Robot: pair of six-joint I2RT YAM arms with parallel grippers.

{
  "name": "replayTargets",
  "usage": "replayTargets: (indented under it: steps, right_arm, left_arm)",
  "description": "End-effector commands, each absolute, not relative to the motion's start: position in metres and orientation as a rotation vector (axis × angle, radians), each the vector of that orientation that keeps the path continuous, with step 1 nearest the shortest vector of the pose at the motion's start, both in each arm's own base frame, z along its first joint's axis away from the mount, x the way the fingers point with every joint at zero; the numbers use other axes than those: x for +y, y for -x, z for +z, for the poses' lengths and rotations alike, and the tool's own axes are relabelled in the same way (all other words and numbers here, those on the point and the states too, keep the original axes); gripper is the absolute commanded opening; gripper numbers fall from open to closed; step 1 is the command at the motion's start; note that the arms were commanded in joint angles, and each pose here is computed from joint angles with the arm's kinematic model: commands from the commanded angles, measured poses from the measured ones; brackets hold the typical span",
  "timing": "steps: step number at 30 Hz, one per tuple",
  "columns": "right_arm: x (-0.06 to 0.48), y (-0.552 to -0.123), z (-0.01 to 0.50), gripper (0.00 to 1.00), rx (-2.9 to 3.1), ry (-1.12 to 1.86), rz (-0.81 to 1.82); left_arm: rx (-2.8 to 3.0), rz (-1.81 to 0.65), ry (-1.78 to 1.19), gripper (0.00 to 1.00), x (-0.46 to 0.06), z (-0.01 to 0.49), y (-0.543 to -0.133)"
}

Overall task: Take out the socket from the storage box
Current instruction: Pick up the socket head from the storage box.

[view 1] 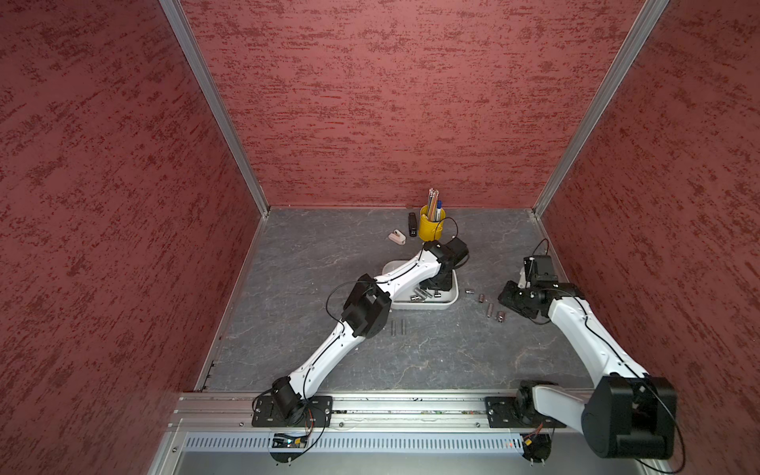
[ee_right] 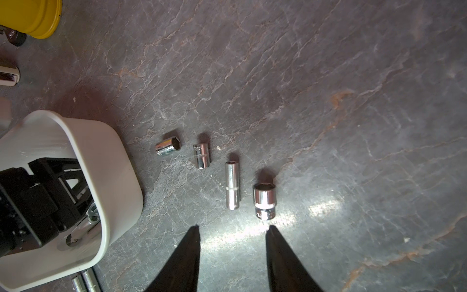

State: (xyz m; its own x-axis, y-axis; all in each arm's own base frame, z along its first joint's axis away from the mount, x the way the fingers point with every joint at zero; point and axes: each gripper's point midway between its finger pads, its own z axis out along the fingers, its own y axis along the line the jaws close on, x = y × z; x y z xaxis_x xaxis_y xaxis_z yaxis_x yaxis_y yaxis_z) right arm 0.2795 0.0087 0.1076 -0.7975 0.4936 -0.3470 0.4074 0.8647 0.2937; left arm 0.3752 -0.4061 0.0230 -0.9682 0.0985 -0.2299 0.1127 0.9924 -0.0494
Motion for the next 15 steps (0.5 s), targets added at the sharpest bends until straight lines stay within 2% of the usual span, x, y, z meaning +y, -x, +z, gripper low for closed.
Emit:
replayTargets:
  steps: [1,4,9,15]
  right_arm:
    - [0.01,-0.282,0.105,0.45,2.618,-0.647,0.299]
    - [0.011,-0.282,0.104,0.45,2.618,-0.646,0.304]
    - [0.012,-0.282,0.104,0.45,2.62,-0.644,0.311]
    - [0.012,-0.282,0.104,0.44,2.618,-0.644,0.315]
  left_arm:
    - [2.975,-0.016,-0.171,0.48,-0.395,-0.016,-0.371]
    - [2.975,-0.008,-0.182,0.38,-0.394,-0.017,-0.371]
    - [2.957,-0.03,-0.204,0.15,-0.397,-0.011,-0.374]
    - [2.905,-0.071,-0.241,0.01,-0.4,0.014,-0.381]
